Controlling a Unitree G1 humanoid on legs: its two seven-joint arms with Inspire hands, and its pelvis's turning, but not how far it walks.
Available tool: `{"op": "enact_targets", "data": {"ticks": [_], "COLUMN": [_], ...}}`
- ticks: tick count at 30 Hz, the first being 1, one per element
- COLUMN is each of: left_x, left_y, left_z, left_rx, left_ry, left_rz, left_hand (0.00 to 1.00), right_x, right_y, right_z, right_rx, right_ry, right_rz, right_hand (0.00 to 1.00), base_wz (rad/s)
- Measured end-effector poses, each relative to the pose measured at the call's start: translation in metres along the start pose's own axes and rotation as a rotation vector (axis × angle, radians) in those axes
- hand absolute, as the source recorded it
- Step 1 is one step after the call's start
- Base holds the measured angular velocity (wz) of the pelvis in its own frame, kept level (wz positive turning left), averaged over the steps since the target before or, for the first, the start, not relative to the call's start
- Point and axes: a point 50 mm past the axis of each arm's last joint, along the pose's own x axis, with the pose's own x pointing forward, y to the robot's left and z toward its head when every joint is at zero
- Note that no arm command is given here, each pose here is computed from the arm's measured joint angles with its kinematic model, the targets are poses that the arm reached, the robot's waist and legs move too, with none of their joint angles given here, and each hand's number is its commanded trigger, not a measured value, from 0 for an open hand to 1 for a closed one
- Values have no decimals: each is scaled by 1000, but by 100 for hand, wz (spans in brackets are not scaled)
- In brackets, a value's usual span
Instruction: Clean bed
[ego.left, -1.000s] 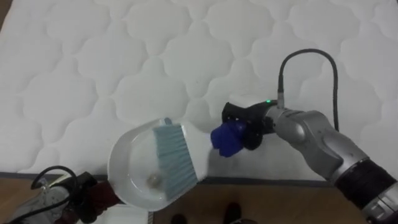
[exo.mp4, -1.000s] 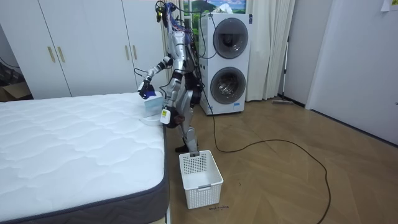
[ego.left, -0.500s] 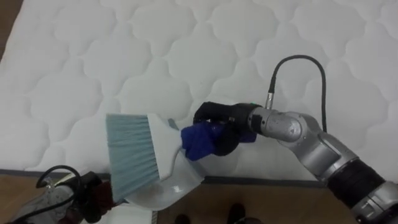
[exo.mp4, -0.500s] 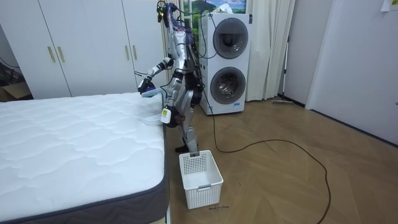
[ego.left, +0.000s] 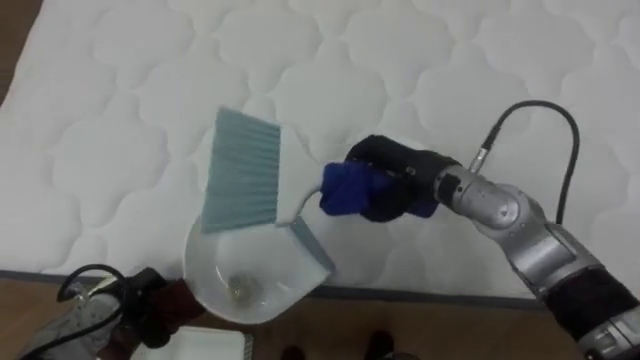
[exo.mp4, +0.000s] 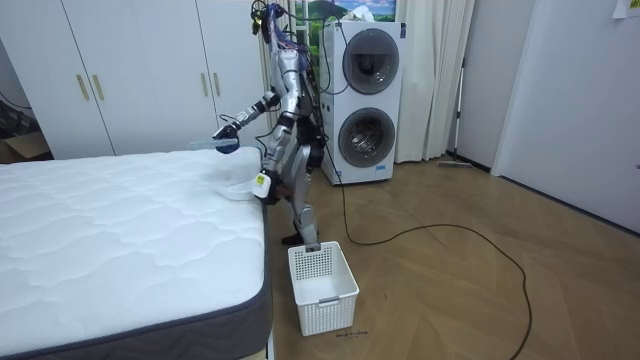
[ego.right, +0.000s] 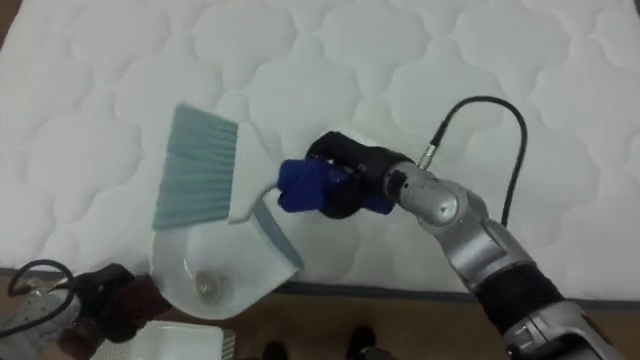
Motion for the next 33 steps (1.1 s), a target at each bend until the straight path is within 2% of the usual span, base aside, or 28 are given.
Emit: {"op": "enact_targets", "data": {"ticks": [1, 2, 3, 5, 9, 12, 17, 22, 28, 33], "left_x": [0, 0, 0, 0, -4, -8, -18, -27, -37, -41], "left_y": [1, 1, 2, 8, 8, 2, -5, -2, -7, -1], "left_z": [2, 6, 9, 21, 29, 30, 29, 32, 35, 41], "left_rx": [-5, -25, -39, -82, -142, -160, -180, -222, -232, -233], "left_ry": [-11, -31, -44, -93, -147, -171, -204, -236, -277, -312], "left_rz": [8, 26, 36, 83, 158, 171, 201, 260, 285, 312], "left_hand": [100, 100, 100, 100, 100, 100, 100, 100, 100, 100], "right_x": [-2, -5, -7, -19, -33, -46, -63, -74, -85, -86], "right_y": [-3, -7, -11, -21, -41, -43, -34, -29, -28, -28], "right_z": [-3, -11, -16, -36, -52, -66, -92, -101, -92, -83], "right_rx": [11, 37, 56, 166, 247, 332, 386, 402, 403, 352], "right_ry": [9, 32, 46, 105, 155, 194, 304, 338, 279, 235], "right_rz": [-27, -81, -113, -244, -445, -541, -605, -628, -701, -695], "right_hand": [85, 25, 0, 0, 0, 0, 0, 0, 0, 0], "base_wz": [4, 0, 3, 0, -5, 0, -4, -1, 2, 1]}}
